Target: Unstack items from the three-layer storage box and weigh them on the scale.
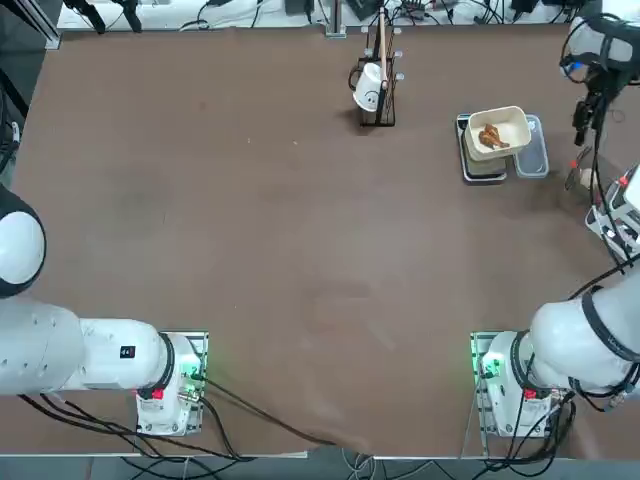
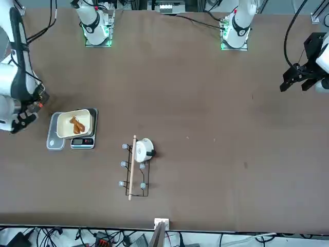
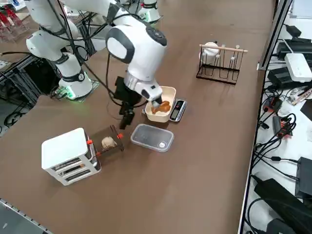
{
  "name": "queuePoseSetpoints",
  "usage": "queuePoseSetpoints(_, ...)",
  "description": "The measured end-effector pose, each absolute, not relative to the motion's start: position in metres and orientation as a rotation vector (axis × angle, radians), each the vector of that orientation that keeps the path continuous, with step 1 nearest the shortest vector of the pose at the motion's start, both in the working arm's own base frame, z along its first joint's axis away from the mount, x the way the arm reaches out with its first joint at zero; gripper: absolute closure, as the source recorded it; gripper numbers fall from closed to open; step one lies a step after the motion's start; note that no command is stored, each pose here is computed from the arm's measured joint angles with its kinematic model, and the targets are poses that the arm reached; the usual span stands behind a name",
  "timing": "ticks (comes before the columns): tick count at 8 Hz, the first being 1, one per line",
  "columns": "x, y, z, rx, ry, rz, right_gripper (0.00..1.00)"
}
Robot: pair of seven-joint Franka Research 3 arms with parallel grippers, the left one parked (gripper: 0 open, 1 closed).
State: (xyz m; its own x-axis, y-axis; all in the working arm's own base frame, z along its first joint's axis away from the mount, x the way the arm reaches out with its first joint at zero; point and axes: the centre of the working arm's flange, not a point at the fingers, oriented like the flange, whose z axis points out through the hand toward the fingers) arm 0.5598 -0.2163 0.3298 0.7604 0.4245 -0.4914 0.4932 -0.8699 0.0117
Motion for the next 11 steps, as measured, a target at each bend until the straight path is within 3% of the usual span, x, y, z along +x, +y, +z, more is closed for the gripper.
queuePoseSetpoints(2,0.528,-0.265,0.31,2.867,0.635,-0.718,0.28)
queuePoseSetpoints(4,0.509,-0.281,0.285,2.891,0.615,-0.664,0.27)
queuePoseSetpoints(11,0.496,-0.278,0.243,2.915,0.578,-0.575,0.29)
